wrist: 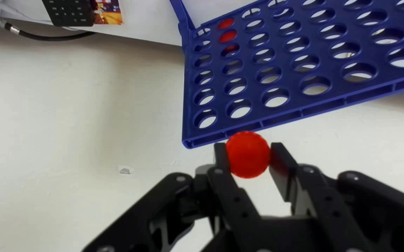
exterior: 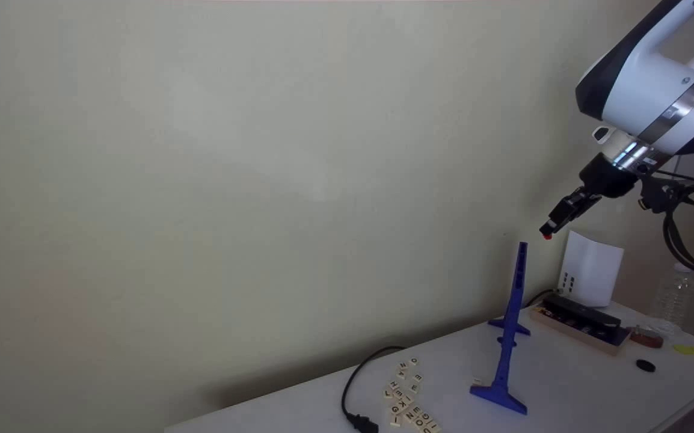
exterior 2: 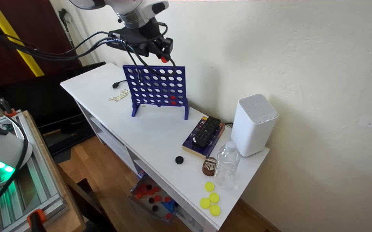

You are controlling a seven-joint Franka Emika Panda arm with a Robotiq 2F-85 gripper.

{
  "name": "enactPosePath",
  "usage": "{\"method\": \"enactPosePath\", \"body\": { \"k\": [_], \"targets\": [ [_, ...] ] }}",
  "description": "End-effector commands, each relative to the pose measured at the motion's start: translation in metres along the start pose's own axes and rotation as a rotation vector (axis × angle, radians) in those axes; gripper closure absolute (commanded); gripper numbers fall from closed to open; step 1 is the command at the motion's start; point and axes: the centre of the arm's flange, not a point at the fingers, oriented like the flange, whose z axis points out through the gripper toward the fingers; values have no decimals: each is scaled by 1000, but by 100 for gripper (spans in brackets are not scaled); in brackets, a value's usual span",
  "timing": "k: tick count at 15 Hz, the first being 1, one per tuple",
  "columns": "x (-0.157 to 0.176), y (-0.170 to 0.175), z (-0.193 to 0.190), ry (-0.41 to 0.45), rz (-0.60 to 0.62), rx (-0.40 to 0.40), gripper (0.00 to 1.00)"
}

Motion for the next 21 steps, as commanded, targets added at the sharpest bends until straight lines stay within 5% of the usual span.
{"method": "enactPosePath", "body": {
  "k": [1, 21],
  "targets": [
    [-11, 3, 4, 51, -37, 24, 91],
    [-6, 10, 39, 98, -114, 110, 91]
  ]
}}
